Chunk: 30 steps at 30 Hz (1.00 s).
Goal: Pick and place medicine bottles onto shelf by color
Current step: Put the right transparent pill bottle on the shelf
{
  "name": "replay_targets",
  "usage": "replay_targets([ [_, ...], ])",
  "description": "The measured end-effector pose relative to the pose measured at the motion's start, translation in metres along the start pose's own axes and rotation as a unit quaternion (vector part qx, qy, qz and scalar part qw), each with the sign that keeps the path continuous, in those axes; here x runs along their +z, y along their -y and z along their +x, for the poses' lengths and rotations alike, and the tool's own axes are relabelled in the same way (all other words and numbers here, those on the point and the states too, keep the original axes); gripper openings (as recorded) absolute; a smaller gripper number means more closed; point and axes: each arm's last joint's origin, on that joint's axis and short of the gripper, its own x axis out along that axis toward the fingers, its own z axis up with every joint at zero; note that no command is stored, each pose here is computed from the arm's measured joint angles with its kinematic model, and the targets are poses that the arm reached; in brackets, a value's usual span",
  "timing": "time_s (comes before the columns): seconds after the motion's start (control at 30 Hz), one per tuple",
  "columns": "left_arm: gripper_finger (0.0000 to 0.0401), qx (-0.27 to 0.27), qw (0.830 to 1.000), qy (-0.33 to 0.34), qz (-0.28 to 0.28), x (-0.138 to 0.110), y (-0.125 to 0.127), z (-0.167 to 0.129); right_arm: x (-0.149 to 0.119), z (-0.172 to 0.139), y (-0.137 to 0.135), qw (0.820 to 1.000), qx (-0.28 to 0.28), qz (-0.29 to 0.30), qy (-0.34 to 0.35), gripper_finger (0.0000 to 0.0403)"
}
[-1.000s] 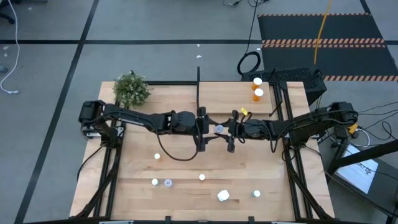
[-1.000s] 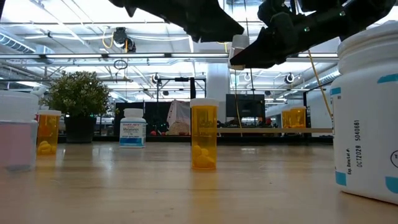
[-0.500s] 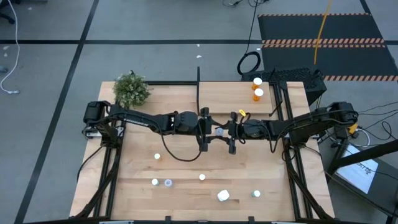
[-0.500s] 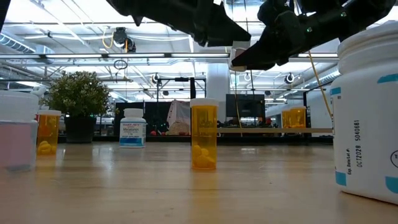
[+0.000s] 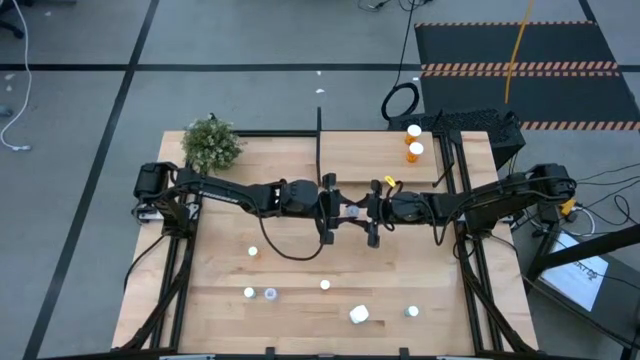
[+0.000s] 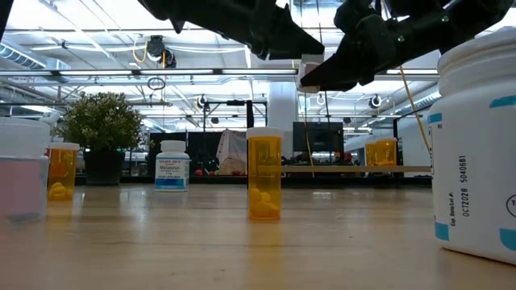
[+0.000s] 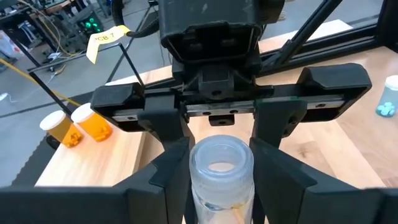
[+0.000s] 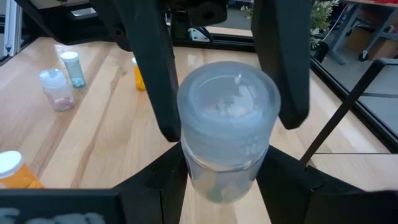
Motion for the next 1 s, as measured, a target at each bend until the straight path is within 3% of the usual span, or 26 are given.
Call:
replay_targets([
  [0.27,0.0205,-0.002,1.0,-0.009,-0.004,-0.0017,0.0006,-0.0002,0.0008,-0.0003,0.0001,1.0,0.0,0.001,0.003,0.0167],
  [0.63,0.0141,-0.003,1.0,-0.006,0.009,-0.0011,0.0005,-0.0002,0.0007,-0.0003,0.0001,1.0,-0.001,-0.001,0.003,0.0167],
  [0.9,0.0174,-0.003,1.0,-0.004,0.011,-0.0008,0.0005,-0.0001,0.0008,-0.0003,-0.0001,1.0,0.001,0.002,0.003,0.0169],
  [1.0,0.017,-0.002,1.0,-0.002,0.01,0.0005,0.0001,-0.0012,0.0022,-0.0027,0.0002,1.0,0.002,0.002,0.004,0.0177],
])
